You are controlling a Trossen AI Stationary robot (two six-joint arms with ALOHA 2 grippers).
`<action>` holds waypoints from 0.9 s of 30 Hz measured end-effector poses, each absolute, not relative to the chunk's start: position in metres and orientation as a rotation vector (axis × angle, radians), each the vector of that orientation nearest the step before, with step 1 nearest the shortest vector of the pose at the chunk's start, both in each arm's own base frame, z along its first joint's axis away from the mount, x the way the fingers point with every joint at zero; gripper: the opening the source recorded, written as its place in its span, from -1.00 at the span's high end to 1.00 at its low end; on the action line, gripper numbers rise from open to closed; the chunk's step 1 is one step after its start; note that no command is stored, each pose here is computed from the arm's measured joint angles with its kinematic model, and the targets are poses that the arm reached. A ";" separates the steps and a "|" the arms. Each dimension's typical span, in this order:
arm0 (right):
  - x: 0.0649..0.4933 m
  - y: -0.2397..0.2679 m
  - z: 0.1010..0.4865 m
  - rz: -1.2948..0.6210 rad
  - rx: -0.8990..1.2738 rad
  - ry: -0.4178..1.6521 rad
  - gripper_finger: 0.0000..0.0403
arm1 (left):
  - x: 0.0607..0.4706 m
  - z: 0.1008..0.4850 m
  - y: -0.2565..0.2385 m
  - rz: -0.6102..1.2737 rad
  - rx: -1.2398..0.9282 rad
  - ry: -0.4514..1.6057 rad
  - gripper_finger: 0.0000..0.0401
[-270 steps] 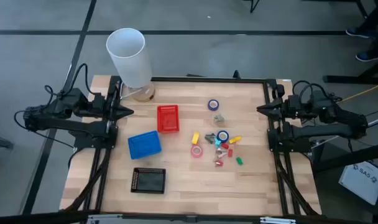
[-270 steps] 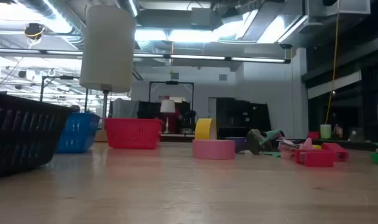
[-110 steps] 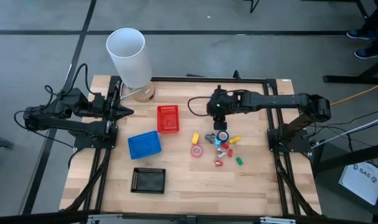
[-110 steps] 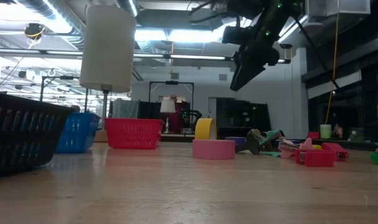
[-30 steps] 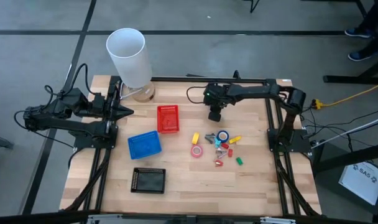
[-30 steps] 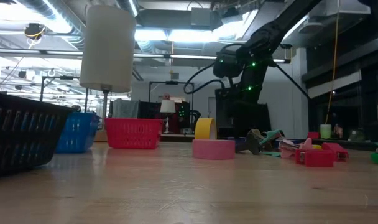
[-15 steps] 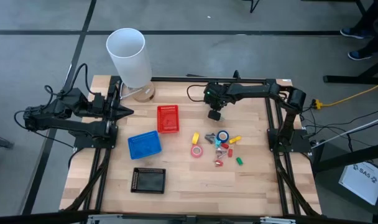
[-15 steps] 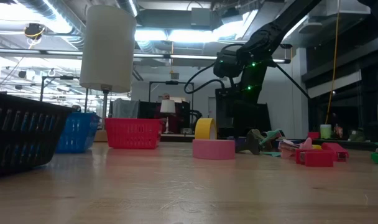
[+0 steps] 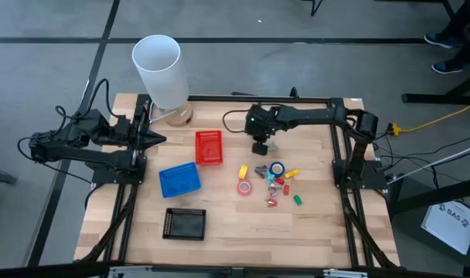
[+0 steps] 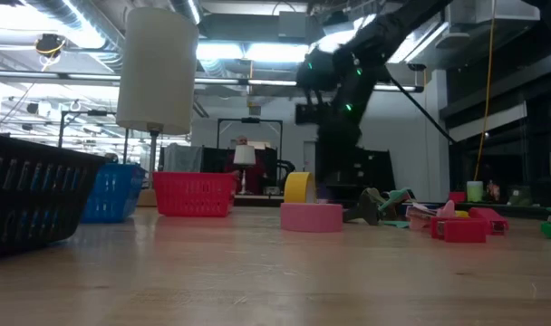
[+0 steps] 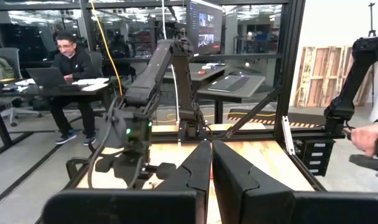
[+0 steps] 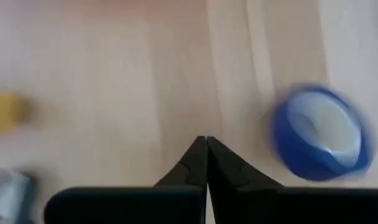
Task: Pick and place Stapler, Stapler remover, tape
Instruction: Put the top blue tape into the red basket
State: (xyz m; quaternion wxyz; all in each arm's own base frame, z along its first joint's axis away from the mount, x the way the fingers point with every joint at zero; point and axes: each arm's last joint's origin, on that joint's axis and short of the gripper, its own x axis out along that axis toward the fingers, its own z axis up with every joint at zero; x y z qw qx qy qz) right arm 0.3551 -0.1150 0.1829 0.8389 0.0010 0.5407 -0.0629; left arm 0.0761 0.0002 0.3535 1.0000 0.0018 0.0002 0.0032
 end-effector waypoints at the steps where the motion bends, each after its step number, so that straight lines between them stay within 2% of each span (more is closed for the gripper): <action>1: 0.360 -0.113 0.189 -0.129 -0.008 1.120 0.99 | 0.076 0.354 0.000 0.007 0.004 0.000 0.94; 14: 0.397 -0.076 0.242 -0.031 -0.159 0.915 1.00 | 0.076 0.354 0.000 0.006 0.004 0.000 0.94; 19: 0.400 -0.066 0.244 0.001 -0.197 0.895 1.00 | 0.076 0.354 0.000 0.006 0.004 0.000 0.96; 27: 0.390 -0.069 0.230 0.001 -0.175 0.990 0.90 | 0.076 0.354 0.000 0.007 0.004 0.000 0.94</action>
